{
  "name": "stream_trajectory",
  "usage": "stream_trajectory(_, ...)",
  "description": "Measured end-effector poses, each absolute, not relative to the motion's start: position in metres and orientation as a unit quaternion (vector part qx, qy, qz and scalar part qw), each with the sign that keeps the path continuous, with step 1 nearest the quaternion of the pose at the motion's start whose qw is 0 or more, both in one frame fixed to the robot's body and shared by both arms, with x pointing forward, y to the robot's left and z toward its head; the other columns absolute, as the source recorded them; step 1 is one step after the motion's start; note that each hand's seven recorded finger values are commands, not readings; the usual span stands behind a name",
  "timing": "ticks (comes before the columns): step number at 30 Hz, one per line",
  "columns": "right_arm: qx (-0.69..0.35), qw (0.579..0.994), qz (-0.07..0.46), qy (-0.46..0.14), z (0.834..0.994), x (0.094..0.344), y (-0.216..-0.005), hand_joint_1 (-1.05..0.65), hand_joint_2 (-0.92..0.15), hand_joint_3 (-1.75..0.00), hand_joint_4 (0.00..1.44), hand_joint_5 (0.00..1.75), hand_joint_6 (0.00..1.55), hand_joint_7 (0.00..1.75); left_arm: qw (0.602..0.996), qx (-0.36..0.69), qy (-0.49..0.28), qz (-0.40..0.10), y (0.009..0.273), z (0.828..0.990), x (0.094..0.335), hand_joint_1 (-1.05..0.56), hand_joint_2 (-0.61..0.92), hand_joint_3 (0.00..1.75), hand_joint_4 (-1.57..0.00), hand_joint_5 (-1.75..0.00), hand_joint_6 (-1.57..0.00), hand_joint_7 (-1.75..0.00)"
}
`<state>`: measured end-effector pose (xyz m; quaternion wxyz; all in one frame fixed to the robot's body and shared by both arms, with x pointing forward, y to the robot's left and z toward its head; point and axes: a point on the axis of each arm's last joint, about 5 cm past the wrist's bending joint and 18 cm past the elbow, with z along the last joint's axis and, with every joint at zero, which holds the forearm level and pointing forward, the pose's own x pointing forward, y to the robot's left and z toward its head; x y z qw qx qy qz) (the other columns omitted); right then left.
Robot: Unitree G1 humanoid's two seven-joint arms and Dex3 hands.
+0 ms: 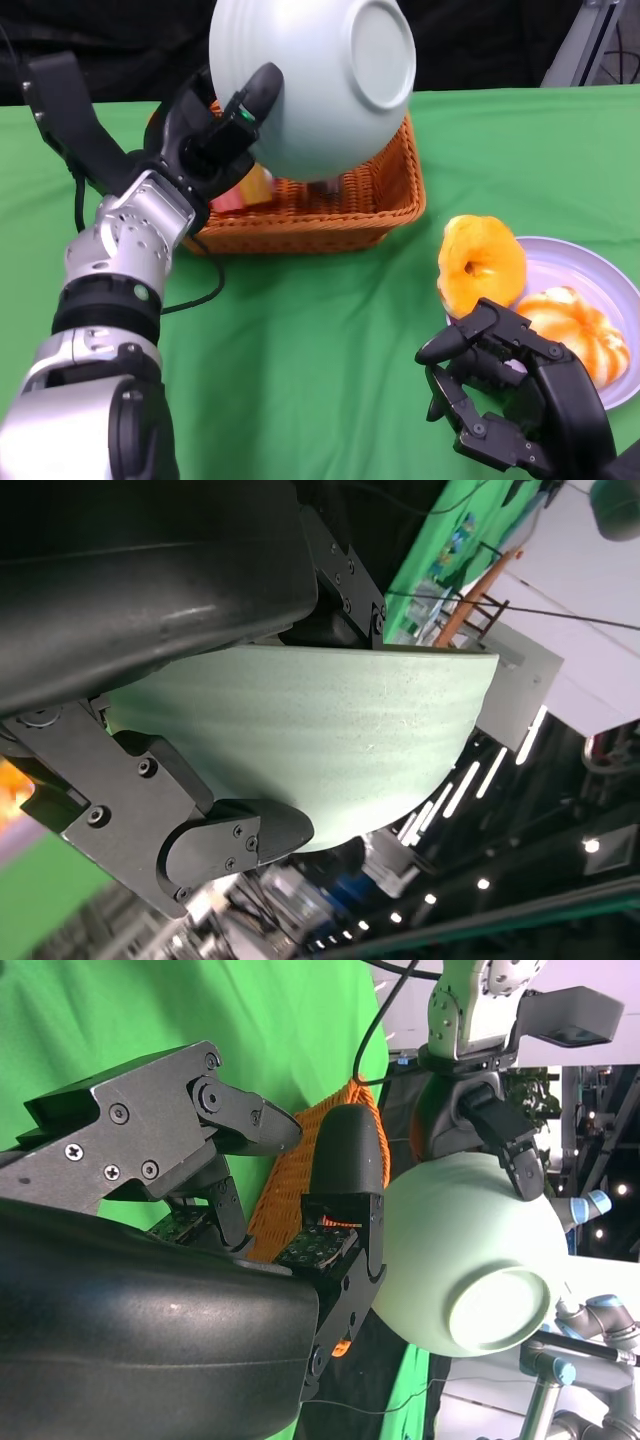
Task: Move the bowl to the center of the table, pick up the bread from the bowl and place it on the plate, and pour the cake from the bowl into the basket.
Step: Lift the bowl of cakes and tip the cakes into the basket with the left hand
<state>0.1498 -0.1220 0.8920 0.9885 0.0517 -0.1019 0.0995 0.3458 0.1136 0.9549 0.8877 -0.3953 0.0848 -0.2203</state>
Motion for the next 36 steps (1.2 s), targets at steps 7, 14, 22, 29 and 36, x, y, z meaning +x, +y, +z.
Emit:
stream_trajectory(7, 0.051, 0.989, 0.098, -0.102, 0.891, 0.150, -0.122, -0.06, -0.72, -0.76, 0.73, 1.61, 0.62, 1.31, 0.846, -0.464, 0.138, -0.223, 0.113, 0.947, 0.344, -0.19, 0.75, 0.84, -0.79, -1.75, -0.69, -1.57)
stream_trajectory(14, 0.050, 0.989, 0.098, -0.103, 0.891, 0.150, -0.122, -0.06, -0.72, -0.75, 0.73, 1.62, 0.61, 1.31, 0.800, -0.531, 0.174, -0.217, 0.114, 0.944, 0.343, -0.32, 0.91, 0.45, -0.82, -1.75, -0.74, -1.57)
stream_trajectory(22, 0.049, 0.988, 0.097, -0.107, 0.892, 0.150, -0.123, -0.06, -0.72, -0.75, 0.73, 1.62, 0.61, 1.32, 0.792, -0.540, 0.179, -0.220, 0.113, 0.950, 0.344, -0.37, 0.92, 0.44, -0.80, -1.75, -0.67, -1.63)
stream_trajectory(29, 0.049, 0.988, 0.098, -0.107, 0.892, 0.150, -0.123, -0.07, -0.73, -0.73, 0.72, 1.62, 0.61, 1.32, 0.826, -0.486, 0.132, -0.254, 0.115, 0.965, 0.348, -0.19, 0.64, 0.96, -0.79, -1.75, -0.66, -1.62)
stream_trajectory(36, 0.050, 0.988, 0.098, -0.106, 0.892, 0.150, -0.123, -0.07, -0.73, -0.73, 0.72, 1.62, 0.61, 1.32, 0.863, -0.406, 0.065, -0.294, 0.130, 0.981, 0.347, -0.18, 0.75, 0.94, -0.75, -1.75, -0.68, -1.63)
